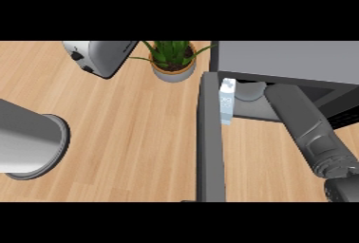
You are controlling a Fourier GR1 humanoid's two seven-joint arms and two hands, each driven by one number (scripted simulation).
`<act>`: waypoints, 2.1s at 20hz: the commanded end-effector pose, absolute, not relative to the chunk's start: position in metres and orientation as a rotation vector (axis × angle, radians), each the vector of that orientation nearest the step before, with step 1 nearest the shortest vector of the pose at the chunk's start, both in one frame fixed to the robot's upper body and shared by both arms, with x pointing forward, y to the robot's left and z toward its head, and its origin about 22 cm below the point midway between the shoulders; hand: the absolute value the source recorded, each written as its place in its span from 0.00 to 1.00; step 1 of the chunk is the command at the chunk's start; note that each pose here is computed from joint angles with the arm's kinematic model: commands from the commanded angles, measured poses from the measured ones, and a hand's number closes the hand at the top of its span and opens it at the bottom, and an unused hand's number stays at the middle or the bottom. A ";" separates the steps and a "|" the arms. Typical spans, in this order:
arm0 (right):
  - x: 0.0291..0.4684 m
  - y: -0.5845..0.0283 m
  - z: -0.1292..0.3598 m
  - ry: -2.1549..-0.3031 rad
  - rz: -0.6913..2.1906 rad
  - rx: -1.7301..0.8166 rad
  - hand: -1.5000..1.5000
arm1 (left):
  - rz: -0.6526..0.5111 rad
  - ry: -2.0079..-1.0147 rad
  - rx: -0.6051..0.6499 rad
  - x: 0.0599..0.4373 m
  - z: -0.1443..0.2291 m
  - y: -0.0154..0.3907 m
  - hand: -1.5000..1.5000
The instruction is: Pick up the milk, place it into the microwave and close the microwave
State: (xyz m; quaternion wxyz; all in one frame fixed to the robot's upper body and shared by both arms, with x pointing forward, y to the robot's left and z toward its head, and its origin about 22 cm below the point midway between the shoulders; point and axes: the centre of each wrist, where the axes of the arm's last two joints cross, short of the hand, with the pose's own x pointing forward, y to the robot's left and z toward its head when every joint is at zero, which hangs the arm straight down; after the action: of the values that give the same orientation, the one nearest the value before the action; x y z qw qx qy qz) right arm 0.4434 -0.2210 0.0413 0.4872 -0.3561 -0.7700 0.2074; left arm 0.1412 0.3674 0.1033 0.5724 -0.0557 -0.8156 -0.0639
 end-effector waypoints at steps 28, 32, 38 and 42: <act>0.358 -0.240 -0.081 -1.852 0.100 0.013 0.00 | -0.309 -1.785 -0.423 0.180 0.100 0.277 1.00; 0.337 -0.229 -0.098 -1.864 0.123 0.026 0.00 | -0.361 -1.753 -0.447 0.182 0.099 0.258 1.00; 0.281 -0.267 -0.126 -1.833 0.089 -0.027 0.00 | -0.429 -1.775 -0.443 0.194 0.090 0.241 1.00; 0.266 -0.282 -0.117 -1.843 0.079 -0.002 0.00 | -0.505 -1.781 -0.428 0.220 0.103 0.196 1.00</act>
State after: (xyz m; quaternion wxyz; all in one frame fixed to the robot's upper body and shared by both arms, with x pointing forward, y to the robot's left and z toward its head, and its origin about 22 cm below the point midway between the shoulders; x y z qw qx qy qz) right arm 0.2832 -0.2665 -0.1221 0.6077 -0.0059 -0.7932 0.0381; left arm 0.2046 0.2200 0.0959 0.5912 -0.1887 -0.7603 -0.1919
